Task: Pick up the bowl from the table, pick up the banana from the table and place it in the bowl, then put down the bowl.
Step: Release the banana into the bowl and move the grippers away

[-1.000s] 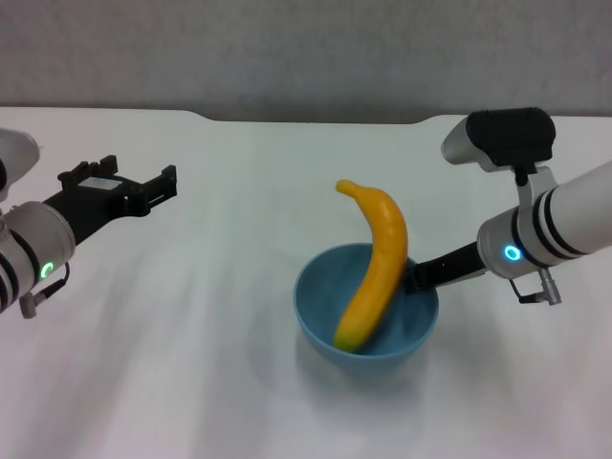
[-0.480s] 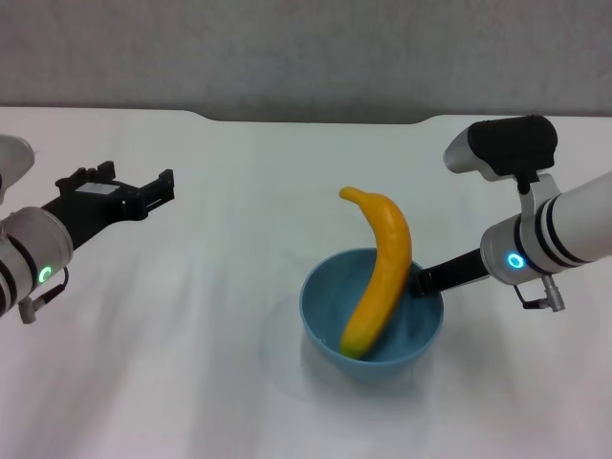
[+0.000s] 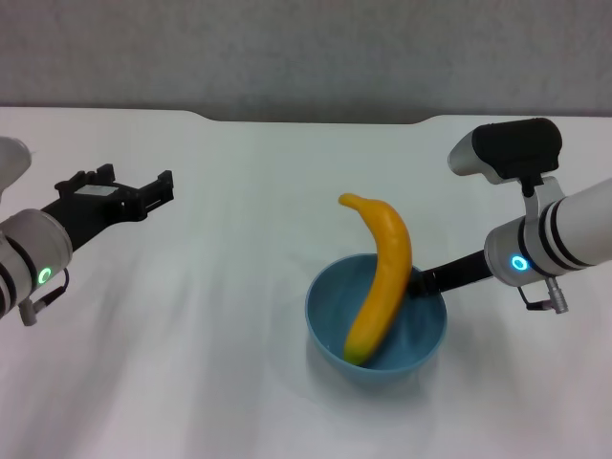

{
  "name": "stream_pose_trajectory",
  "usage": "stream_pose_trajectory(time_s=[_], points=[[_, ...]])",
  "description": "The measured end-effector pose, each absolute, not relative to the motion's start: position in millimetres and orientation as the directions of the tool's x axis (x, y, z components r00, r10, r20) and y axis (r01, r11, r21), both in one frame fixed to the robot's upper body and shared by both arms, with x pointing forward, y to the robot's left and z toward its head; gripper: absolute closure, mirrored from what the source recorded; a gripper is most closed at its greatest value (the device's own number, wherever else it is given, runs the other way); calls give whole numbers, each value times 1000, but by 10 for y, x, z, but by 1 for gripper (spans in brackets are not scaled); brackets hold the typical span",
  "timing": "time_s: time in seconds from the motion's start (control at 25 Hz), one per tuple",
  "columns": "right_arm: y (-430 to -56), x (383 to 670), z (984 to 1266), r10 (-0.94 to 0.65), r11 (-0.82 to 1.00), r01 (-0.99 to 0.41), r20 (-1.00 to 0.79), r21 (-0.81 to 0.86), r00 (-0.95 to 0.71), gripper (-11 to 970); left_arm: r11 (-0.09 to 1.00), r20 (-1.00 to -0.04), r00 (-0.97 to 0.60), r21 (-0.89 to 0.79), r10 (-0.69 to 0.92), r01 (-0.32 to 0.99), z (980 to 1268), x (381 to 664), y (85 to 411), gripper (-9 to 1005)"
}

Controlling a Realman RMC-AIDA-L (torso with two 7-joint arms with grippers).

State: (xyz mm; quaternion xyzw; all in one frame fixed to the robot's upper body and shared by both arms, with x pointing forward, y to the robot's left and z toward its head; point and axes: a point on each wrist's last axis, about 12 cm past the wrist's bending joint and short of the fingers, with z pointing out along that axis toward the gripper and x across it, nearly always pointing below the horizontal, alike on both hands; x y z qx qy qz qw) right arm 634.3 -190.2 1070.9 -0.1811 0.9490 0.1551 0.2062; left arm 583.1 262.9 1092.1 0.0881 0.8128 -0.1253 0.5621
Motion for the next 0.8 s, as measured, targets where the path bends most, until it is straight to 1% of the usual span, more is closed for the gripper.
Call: stream_pose_trajectory(time_s=[0.32,0.4,0.64,0.8], points=[[-1925,6333,10694,-271,888,-403,-455,223,-848,754,953,-933,-360,-122,-15,276,10904,5821,2645,123],[-1917,6335,10707,-275,884,-410,-460,224,-844,564,954,-932,-362,-126,-19,274,10899,5815,2654,123],[-1942,6276,10790,-277,866,-435,-487,246,-828,385,955,-930,-368,-128,-22,267,10878,5790,2679,124],[-1976,6195,10878,-281,848,-459,-507,266,-814,388,957,-927,-373,-132,-28,259,10864,5780,2703,124]])
